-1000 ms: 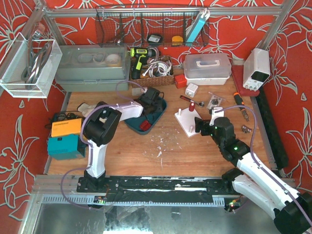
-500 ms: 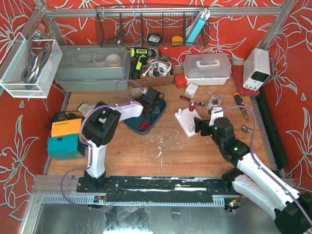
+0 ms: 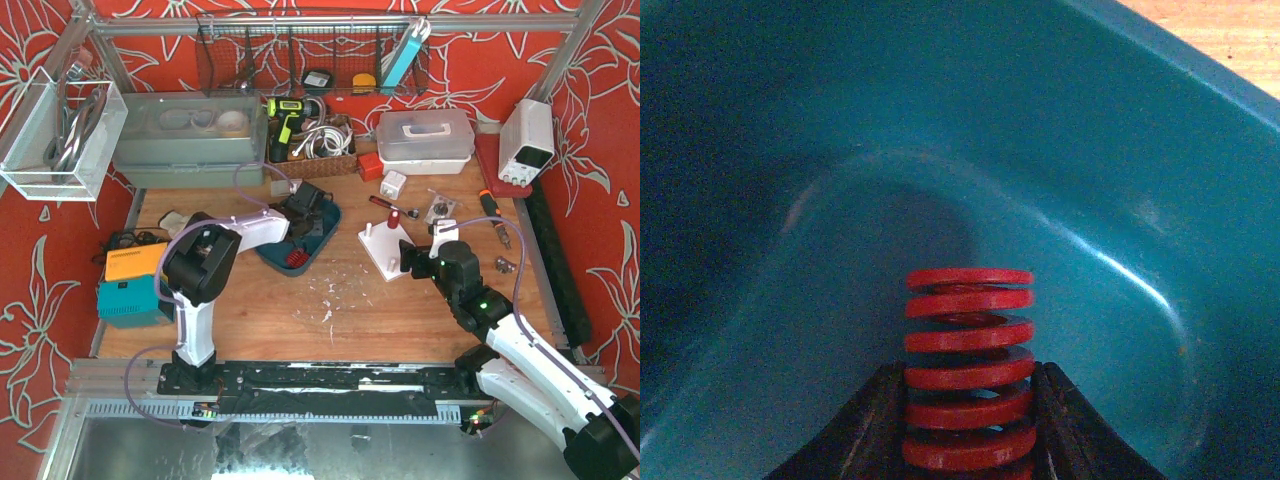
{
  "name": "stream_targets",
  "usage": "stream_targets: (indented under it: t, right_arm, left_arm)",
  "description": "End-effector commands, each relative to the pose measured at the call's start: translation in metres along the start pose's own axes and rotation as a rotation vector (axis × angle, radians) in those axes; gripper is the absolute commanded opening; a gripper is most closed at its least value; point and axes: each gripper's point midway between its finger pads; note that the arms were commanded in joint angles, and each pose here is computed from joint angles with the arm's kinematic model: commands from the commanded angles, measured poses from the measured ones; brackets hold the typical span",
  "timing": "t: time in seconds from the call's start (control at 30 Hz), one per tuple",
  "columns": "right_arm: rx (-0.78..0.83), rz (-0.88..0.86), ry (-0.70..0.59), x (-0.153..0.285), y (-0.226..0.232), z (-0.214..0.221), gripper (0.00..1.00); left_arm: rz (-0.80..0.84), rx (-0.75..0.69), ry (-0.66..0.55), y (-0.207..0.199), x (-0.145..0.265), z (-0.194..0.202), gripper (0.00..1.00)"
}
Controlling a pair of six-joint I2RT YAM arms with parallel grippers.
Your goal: Install the large spring
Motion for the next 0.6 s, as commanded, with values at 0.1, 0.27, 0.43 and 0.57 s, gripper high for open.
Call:
stream_targets:
  t: [0.1,0.27,0.43,0.57]
  right_arm:
    - [0.012,0.013,-0.010,0.000,-0.003,0.002,0.95]
    - [0.013,-0.028,0.001,-0.002,0.006,0.002,0.95]
    - [0.005,-0.043,0.013,0.002,0.011,-0.006,0.99]
    - [-0.024,-0.022,0.024,0.011,0.010,-0.016,0.99]
  left_arm:
    - [0.030,-0.034,-0.203,0.001,0.059,-0.048,0.18]
    - [0.131,-0.069,-0.353,-0.011,0.111,-0.066,0.18]
    - [0.258,-0.119,-0.457,-0.034,0.154,-0.056,0.16]
    - [0.383,-0.218,-0.561,-0.064,0.190,-0.027,0.16]
Point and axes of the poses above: each gripper's point midway between its finger pads, its own x axis back along the fingers, its own y axis along the line the jaws close on, z = x × y, and after that the axes turned 6 degrees about -x, right-handed
